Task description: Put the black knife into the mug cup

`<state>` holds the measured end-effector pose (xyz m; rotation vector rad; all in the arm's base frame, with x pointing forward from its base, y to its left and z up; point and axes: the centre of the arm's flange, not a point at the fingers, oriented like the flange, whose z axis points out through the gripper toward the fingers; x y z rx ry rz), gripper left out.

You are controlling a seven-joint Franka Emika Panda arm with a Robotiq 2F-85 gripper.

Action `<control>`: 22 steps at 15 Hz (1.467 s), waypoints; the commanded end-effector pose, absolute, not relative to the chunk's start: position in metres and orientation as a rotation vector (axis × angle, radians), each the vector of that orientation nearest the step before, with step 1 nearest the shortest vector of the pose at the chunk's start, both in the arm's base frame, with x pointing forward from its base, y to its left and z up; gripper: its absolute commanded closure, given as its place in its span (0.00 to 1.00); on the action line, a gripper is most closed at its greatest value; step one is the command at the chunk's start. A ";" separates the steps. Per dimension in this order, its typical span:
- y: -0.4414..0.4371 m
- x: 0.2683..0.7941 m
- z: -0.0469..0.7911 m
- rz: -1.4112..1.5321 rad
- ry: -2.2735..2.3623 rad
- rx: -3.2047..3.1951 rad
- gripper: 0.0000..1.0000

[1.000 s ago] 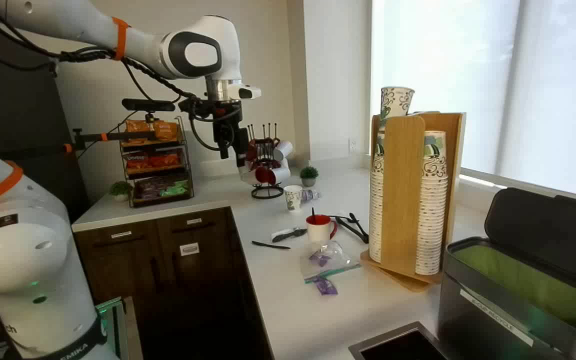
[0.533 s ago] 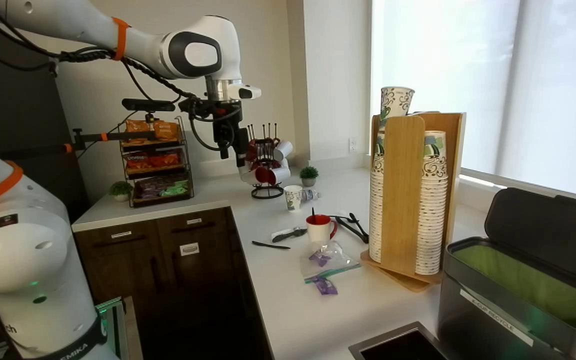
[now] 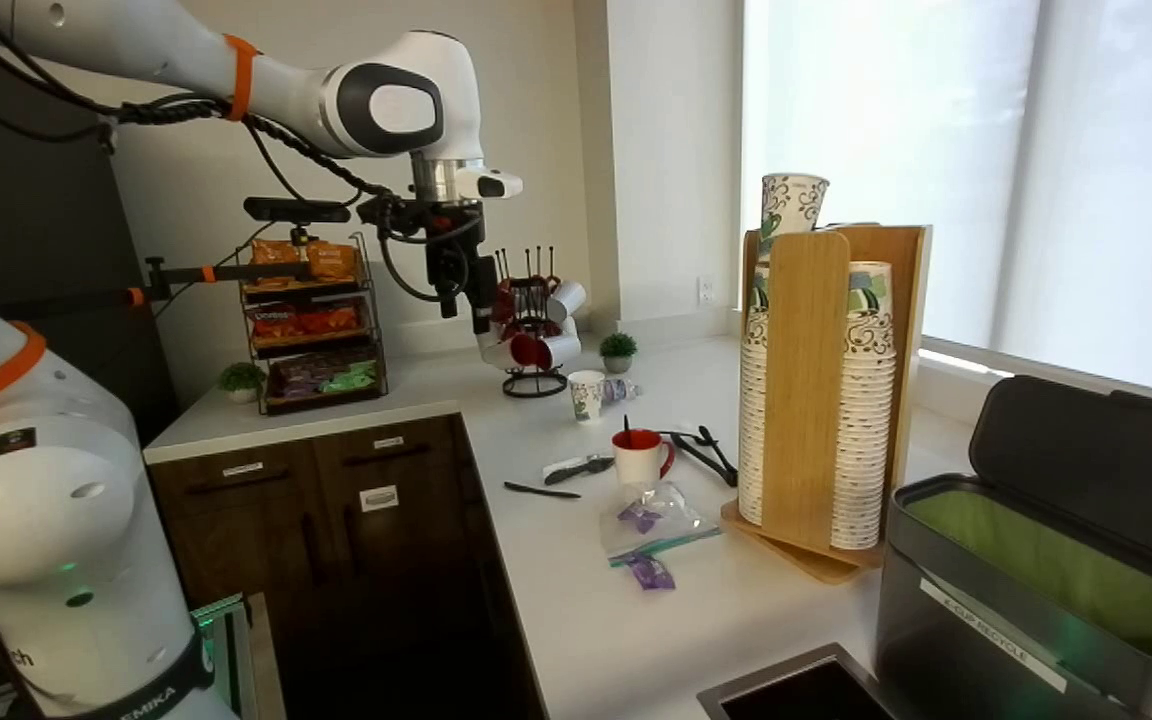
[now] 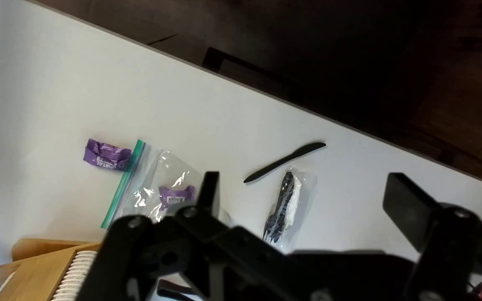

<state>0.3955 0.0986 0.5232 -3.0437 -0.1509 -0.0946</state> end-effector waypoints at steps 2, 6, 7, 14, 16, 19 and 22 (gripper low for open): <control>0.099 0.395 0.523 -0.095 -0.151 -3.044 0.00; 0.099 0.395 0.523 -0.095 -0.151 -3.044 0.00; 0.099 0.395 0.523 -0.095 -0.151 -3.044 0.00; 0.102 0.406 0.508 -0.169 0.048 -3.113 0.00; 0.103 0.417 0.489 -0.277 0.166 -3.131 0.00; 0.107 0.428 0.447 -0.361 0.378 -3.170 0.00; 0.111 0.429 0.388 -0.344 0.628 -3.167 0.00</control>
